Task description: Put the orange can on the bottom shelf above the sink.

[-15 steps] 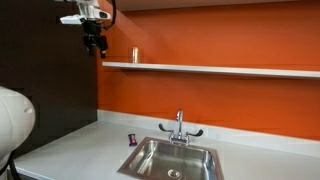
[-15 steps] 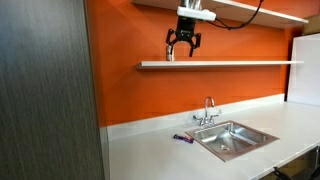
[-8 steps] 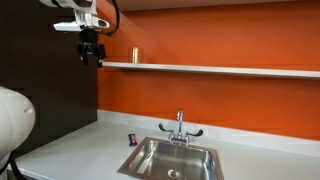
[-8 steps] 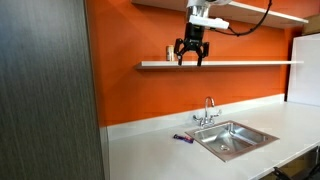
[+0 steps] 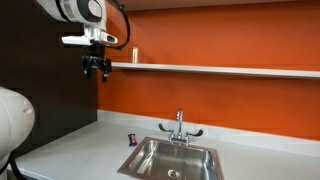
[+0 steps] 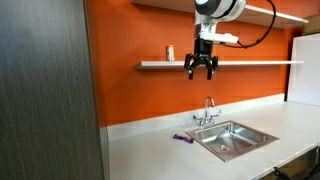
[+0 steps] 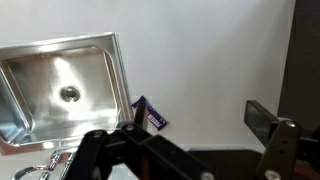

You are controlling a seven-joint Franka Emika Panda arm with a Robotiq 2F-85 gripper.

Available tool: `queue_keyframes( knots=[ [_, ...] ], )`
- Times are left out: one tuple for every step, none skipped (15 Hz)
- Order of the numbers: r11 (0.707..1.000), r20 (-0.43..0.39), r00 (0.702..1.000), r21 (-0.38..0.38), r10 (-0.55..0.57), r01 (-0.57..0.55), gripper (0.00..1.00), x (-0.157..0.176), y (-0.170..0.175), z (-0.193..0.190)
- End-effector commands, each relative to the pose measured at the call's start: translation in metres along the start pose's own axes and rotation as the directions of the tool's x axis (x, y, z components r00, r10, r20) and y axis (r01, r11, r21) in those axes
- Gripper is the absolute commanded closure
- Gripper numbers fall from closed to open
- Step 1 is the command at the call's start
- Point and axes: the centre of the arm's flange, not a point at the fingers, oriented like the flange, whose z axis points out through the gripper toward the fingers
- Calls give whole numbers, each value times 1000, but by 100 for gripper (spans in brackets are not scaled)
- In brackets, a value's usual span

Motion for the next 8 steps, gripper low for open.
queue_keyframes(
  knots=[
    [999,42,999,45,-2,1,0,-9,14,25],
    [999,58,998,52,4,-7,0,-12,15,32],
    [998,72,997,60,7,-12,0,-15,17,38],
    [998,84,996,63,14,-20,0,-18,18,44],
    [997,97,995,67,21,-28,0,-21,18,49],
    [997,108,994,63,29,-36,0,-24,18,54],
    [997,117,992,67,40,-48,0,-27,17,58],
    [998,119,992,46,36,-42,0,-19,13,51]
  ],
)
